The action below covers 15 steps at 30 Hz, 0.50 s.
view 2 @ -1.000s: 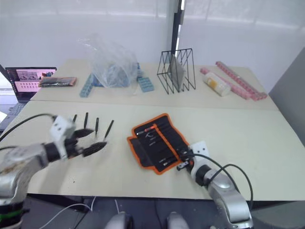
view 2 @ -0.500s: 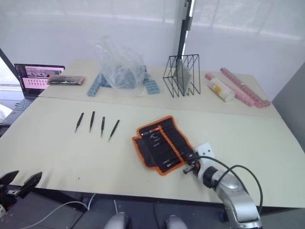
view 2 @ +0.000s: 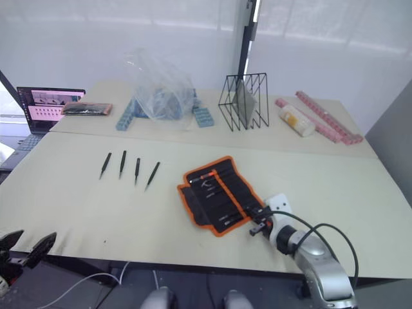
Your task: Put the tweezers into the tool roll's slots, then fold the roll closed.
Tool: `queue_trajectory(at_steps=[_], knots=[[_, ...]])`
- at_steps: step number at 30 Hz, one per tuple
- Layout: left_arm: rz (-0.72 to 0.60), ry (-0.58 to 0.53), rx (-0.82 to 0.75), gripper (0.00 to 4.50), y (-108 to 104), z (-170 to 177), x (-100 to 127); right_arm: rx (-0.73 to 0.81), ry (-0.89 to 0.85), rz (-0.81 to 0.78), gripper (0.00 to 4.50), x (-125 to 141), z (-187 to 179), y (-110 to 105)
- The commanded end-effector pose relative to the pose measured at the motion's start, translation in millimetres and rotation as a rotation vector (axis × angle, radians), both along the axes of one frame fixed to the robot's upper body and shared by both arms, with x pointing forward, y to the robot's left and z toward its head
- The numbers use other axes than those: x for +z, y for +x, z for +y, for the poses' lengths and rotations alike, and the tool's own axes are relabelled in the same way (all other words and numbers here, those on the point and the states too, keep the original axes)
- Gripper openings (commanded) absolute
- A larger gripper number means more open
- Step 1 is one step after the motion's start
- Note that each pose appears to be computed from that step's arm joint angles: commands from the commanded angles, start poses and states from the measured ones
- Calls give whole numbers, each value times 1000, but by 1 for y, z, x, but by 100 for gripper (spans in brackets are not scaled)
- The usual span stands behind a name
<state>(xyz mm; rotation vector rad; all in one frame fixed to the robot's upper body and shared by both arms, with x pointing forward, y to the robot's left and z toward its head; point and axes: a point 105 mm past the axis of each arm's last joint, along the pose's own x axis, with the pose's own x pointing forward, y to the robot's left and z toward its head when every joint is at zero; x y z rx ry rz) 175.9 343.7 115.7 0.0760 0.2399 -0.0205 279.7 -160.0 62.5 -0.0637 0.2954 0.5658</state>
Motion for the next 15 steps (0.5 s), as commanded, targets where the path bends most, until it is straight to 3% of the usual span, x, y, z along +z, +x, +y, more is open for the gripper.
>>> queue_trajectory(at_steps=[1,10,15], knots=[[15,10,11,448,21,2,-6,-23,-7,73,0,-18,-3,-5],[35,58,-11,448,108,-11,-25,-32,7,51,0,-15,2,0],[41,40,14,448,143,-15,-30,-32,8,37,0,-9,5,2]])
